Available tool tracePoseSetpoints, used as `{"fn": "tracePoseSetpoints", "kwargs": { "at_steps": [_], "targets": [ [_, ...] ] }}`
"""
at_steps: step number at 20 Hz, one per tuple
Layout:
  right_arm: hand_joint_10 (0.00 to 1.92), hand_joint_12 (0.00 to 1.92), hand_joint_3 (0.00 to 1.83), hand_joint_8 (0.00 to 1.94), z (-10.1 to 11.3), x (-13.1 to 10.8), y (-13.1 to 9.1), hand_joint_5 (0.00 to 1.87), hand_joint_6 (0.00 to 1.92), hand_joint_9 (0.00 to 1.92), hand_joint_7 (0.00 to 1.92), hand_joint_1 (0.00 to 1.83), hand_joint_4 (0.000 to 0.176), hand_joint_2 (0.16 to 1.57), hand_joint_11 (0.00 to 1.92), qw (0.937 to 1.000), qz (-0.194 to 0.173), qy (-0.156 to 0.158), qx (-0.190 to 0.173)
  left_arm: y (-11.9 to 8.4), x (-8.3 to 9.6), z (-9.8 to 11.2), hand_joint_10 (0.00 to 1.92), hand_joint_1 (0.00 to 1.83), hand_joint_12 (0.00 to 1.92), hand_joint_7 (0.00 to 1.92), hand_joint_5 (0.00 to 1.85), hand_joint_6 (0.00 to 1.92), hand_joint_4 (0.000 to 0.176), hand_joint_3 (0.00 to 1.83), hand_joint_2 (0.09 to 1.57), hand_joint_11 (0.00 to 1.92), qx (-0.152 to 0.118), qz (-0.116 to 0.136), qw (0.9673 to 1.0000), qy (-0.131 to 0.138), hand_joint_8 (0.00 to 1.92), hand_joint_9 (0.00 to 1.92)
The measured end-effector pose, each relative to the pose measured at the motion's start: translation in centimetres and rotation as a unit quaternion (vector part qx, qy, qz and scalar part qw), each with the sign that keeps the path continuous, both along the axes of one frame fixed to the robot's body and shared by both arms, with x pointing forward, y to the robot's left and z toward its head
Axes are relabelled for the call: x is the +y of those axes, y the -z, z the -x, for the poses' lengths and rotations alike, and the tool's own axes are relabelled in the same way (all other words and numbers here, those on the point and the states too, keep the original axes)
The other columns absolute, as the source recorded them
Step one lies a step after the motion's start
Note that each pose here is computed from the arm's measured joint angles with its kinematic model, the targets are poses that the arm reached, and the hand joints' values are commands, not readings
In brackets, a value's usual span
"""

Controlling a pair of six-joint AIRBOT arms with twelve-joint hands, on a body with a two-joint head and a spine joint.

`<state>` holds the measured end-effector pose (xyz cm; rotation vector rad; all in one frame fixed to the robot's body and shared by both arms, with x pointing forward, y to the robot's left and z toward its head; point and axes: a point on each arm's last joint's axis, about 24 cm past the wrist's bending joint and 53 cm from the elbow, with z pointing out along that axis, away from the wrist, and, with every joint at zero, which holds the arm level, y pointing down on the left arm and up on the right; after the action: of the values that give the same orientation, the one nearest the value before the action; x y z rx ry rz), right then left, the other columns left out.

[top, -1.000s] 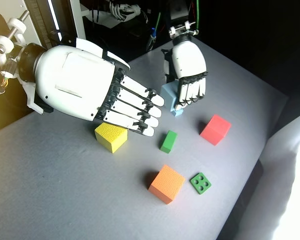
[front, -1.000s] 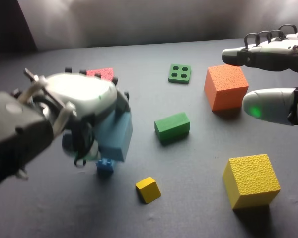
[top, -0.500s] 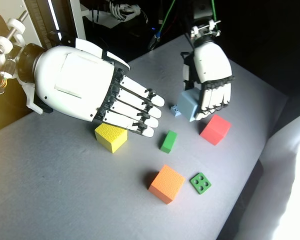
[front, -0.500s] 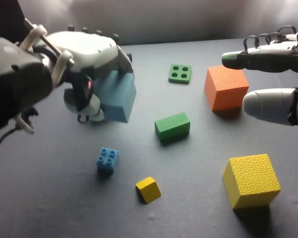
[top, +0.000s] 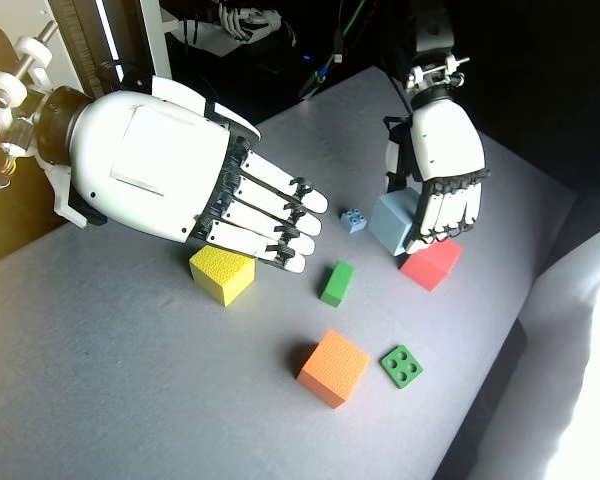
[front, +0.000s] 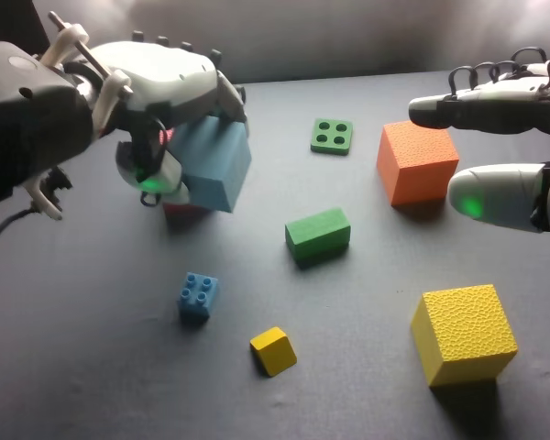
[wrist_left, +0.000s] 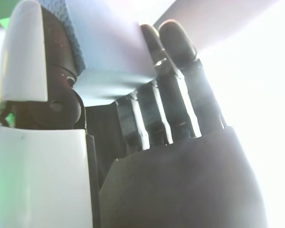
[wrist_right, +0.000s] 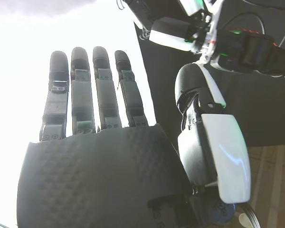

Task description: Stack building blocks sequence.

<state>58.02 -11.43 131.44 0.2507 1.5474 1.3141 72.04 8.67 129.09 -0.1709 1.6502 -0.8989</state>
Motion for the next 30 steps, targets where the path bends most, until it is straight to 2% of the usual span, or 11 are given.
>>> {"fn": "tracePoseSetpoints", "kwargs": {
  "at_steps": [2, 5, 8, 13, 15, 19, 22, 25, 27, 28, 30],
  "targets": [
    [0.0, 0.66, 0.0, 0.0, 0.0, 0.0, 0.0, 0.28, 0.0, 0.26, 0.29, 0.1, 0.0, 1.33, 0.0, 1.0, 0.0, 0.0, 0.0, 0.0, 0.2, -0.5, 1.47, 1.38, 1.56, 1.0, 1.04, 0.54, 0.0, 0.0, 1.12, 0.48, -0.003, -0.005, 1.0, -0.001, 1.06, 0.84],
    [0.01, 0.67, 0.0, 0.01, 0.0, 0.0, 0.0, 0.29, 0.01, 0.27, 0.3, 0.11, 0.0, 1.33, 0.0, 1.0, -0.001, 0.0, 0.0, 0.1, 0.0, -1.0, 1.47, 1.37, 1.55, 0.96, 0.92, 0.79, 0.0, 0.0, 1.15, 0.4, -0.005, -0.013, 0.9999, 0.008, 1.12, 0.77],
    [0.0, 0.66, 0.0, 0.0, 0.0, 0.0, -0.1, 0.29, 0.0, 0.26, 0.29, 0.11, 0.0, 1.33, 0.0, 1.0, -0.002, 0.0, -0.001, -0.1, 0.1, -1.5, 1.42, 1.38, 1.53, 1.04, 1.05, 0.57, 0.0, 0.0, 1.11, 0.43, -0.01, -0.016, 0.9998, 0.011, 1.01, 0.84],
    [0.01, 0.66, 0.0, 0.01, 0.0, 0.0, -0.1, 0.29, 0.0, 0.27, 0.31, 0.09, 0.0, 1.34, 0.0, 1.0, -0.002, 0.0, 0.0, -0.2, 1.1, -2.6, 1.4, 1.39, 1.51, 1.06, 1.04, 0.59, 0.0, 0.0, 1.1, 0.43, -0.01, -0.017, 0.9998, 0.0, 0.96, 0.86],
    [0.0, 0.57, 0.0, 0.0, 0.0, 0.0, -0.1, 0.27, 0.0, 0.25, 0.28, 0.07, 0.0, 1.34, 0.0, 1.0, -0.002, 0.0, 0.0, -0.3, 1.3, -2.9, 1.42, 1.38, 1.49, 1.01, 0.94, 0.78, 0.0, 0.0, 1.13, 0.44, -0.01, -0.016, 0.9998, -0.003, 1.01, 0.81],
    [0.0, 0.62, 0.0, 0.0, 0.0, 0.0, -0.1, 0.28, 0.0, 0.26, 0.29, 0.09, 0.0, 1.34, 0.0, 1.0, -0.006, -0.001, 0.003, -0.2, 1.6, -3.3, 1.43, 1.38, 1.52, 1.01, 0.93, 0.78, 0.0, 0.0, 1.13, 0.43, -0.009, -0.016, 0.9998, -0.003, 1.02, 0.81],
    [0.01, 0.62, 0.0, 0.01, 0.1, 0.1, -0.1, 0.28, 0.0, 0.27, 0.3, 0.08, 0.0, 1.34, 0.0, 1.0, -0.007, -0.002, 0.005, -0.2, 2.3, -3.9, 1.44, 1.38, 1.54, 1.02, 1.02, 0.62, 0.0, 0.0, 1.12, 0.44, -0.009, -0.017, 0.9998, -0.01, 1.04, 0.83],
    [0.0, 0.58, 0.0, 0.0, 0.1, 0.1, -0.1, 0.27, 0.0, 0.24, 0.28, 0.07, 0.0, 1.34, 0.0, 0.9999, -0.008, -0.002, 0.005, -0.2, 2.3, -4.2, 1.41, 1.38, 1.48, 1.01, 0.94, 0.78, 0.0, 0.0, 1.12, 0.43, -0.009, -0.018, 0.9997, -0.012, 1.01, 0.82],
    [0.01, 0.64, 0.0, 0.0, 0.1, 0.1, -0.1, 0.29, 0.0, 0.27, 0.3, 0.11, 0.0, 1.33, 0.0, 0.9999, -0.01, -0.002, 0.006, -0.1, 2.2, -4.2, 1.44, 1.38, 1.5, 1.02, 1.03, 0.59, 0.0, 0.0, 1.11, 0.46, -0.008, -0.018, 0.9998, -0.009, 1.04, 0.84],
    [0.02, 0.74, 0.0, 0.01, 0.1, 0.1, -0.1, 0.32, 0.01, 0.31, 0.34, 0.13, 0.0, 1.32, 0.0, 0.9999, -0.01, -0.003, 0.007, -0.1, 2.3, -4.3, 1.42, 1.38, 1.47, 0.99, 0.98, 0.71, 0.0, 0.0, 1.13, 0.46, -0.008, -0.018, 0.9998, -0.009, 1.07, 0.81],
    [0.01, 0.64, 0.0, 0.0, 0.1, 0.1, -0.1, 0.29, 0.01, 0.27, 0.3, 0.06, 0.0, 1.34, 0.0, 0.9999, -0.011, -0.003, 0.007, -0.1, 2.4, -4.4, 1.52, 1.38, 1.61, 0.98, 0.97, 0.66, 0.0, 0.0, 1.14, 0.48, -0.007, -0.017, 0.9998, -0.011, 1.1, 0.82]
  ]
}}
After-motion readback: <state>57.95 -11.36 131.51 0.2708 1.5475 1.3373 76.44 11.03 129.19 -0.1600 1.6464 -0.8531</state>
